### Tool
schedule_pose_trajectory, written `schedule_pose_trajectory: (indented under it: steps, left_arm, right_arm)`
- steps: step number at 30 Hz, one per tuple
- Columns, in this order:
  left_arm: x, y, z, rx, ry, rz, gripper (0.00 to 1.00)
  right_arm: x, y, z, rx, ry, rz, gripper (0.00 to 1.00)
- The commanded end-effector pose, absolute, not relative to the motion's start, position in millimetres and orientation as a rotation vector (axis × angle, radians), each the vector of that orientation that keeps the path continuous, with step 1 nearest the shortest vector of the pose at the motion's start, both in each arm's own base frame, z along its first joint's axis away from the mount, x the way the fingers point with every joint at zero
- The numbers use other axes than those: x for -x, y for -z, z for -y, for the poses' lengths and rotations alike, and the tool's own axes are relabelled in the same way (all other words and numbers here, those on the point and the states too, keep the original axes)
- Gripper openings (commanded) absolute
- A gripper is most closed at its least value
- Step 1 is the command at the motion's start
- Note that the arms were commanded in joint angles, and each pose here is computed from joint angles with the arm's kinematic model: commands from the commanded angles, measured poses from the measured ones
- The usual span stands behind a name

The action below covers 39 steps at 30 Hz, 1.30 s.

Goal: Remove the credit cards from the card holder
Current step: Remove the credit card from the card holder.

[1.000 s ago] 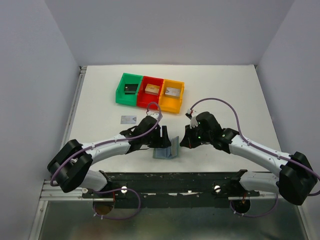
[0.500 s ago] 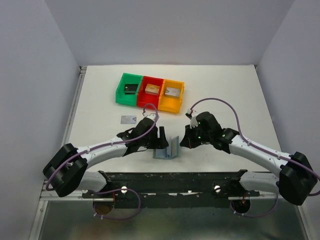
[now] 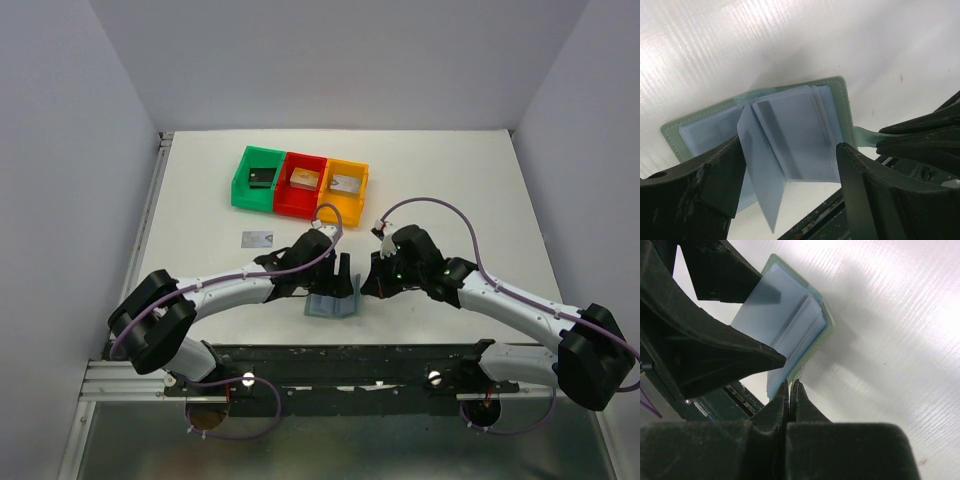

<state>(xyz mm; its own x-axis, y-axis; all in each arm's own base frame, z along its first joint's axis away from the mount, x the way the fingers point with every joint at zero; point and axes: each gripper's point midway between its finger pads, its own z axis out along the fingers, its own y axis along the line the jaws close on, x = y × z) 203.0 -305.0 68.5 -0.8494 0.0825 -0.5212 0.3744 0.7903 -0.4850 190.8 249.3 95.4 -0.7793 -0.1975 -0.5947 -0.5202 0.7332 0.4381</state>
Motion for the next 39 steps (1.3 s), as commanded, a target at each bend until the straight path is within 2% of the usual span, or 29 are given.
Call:
schedule_pose_trajectory:
  steps: [1,9,12,17,20,22,27,39]
  left_arm:
    - [-199.6,-68.1,310.0,-0.417,0.787,-2.508,0.82]
    - [-202.4,-61.7,286.6,-0.335,0.662,-2.521,0.83]
    - [-209.0,-61.1,262.5,-0.245,0.522,-2.516,0.86]
    - [-221.5,-87.2,223.3,-0.051,0.418,-2.382,0.89]
    - [-223.6,-112.1,236.1,-0.095,0.577,-2.257,0.86]
    - [-215.2,-126.9,265.6,-0.231,0.777,-2.188,0.8]
    - [-199.4,-114.6,305.8,-0.465,0.927,-2.271,0.71]
    - [-192.2,-90.7,322.2,-0.518,0.985,-2.349,0.73]
  right_arm:
    - [-192.6,-96.5,-246.5,0.55,-0.813,-2.392,0.0]
    - [-193.1,-96.4,-245.6,0.555,-0.801,-2.392,0.0]
    - [-192.6,-95.4,-245.4,0.558,-0.801,-2.395,0.0]
    - [-192.1,-95.8,-245.3,0.559,-0.803,-2.393,0.0]
    - [-191.8,-96.5,-245.2,0.563,-0.805,-2.389,0.0]
    - [-191.6,-97.3,-245.7,0.564,-0.809,-2.386,0.0]
    - [-190.0,-99.1,-247.9,0.568,-0.831,-2.382,0.0]
    - [-188.6,-104.0,-248.9,0.577,-0.848,-2.372,0.0]
